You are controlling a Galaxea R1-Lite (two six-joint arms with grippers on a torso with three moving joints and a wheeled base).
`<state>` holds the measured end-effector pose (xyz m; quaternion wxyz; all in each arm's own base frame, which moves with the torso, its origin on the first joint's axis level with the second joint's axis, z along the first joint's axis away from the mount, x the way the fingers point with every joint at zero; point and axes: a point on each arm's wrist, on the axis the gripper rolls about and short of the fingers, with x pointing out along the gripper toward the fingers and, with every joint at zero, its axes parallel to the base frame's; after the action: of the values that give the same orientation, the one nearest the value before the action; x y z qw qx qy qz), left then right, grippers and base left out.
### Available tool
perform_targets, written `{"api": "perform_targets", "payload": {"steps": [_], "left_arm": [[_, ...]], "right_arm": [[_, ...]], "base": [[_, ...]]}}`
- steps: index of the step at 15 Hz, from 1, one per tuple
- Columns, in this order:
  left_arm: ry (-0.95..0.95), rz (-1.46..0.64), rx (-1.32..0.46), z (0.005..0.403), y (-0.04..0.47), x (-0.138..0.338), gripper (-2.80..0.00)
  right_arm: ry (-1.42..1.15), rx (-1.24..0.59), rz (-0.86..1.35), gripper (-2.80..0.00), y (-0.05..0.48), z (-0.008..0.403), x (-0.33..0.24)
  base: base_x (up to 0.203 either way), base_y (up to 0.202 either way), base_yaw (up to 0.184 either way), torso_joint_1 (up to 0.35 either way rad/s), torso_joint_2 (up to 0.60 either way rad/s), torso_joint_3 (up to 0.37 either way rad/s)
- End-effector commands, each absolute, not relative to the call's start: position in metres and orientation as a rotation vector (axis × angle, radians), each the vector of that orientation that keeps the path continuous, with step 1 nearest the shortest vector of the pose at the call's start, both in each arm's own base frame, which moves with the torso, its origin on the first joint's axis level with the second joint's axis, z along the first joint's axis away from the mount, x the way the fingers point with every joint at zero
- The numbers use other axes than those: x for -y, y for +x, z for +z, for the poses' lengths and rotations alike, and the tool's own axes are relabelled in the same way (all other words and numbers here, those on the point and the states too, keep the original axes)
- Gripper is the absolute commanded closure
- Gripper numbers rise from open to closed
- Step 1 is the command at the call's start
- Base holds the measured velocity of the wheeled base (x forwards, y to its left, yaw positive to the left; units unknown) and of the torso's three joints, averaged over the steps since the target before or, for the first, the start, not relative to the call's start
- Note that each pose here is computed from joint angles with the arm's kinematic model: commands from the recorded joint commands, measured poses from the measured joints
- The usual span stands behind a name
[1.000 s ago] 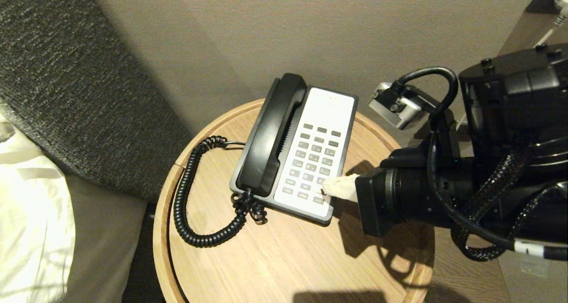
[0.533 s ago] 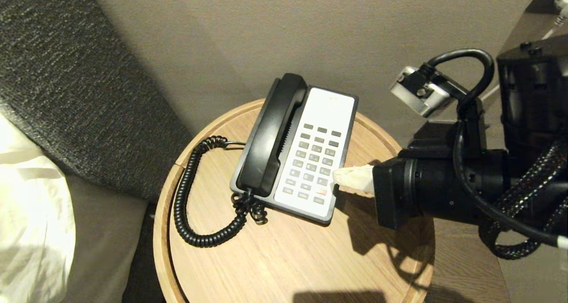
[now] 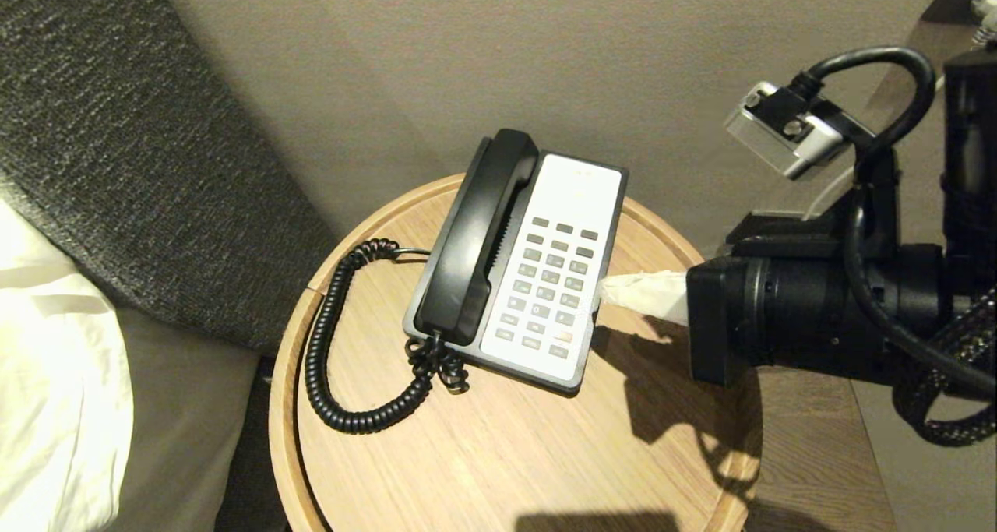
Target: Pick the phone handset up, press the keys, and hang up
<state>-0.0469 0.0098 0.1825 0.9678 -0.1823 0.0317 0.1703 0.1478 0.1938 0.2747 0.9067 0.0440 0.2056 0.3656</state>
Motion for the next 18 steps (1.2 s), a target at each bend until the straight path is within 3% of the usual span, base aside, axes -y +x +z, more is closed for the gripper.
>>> {"api": "perform_targets", "payload": {"steps": [1,5,9,18], "left_arm": [[-0.207,0.237,-0.028,0.129,-0.057,-0.006,0.00],[-0.059,0.135,0.042,0.084,-0.025,-0.003,0.00],[0.034,0.006,0.012,0.075,-0.022,0.000,0.00],[0.023,0.002,0.017,0.075,-0.022,0.000,0.00]], "right_arm": [[0.098,-0.412,0.758,0.00,0.145,0.278,-0.190],[0.114,-0.391,0.764,0.00,0.142,0.284,-0.186],[0.115,-0.395,0.762,0.00,0.142,0.283,-0.186],[0.157,-0.309,0.713,0.00,0.121,0.299,-0.150]], "base": [[0.000,0.000,0.000,0.000,0.00,0.000],[0.000,0.000,0.000,0.000,0.00,0.000],[0.000,0.000,0.000,0.000,0.00,0.000],[0.000,0.000,0.000,0.000,0.00,0.000]]}}
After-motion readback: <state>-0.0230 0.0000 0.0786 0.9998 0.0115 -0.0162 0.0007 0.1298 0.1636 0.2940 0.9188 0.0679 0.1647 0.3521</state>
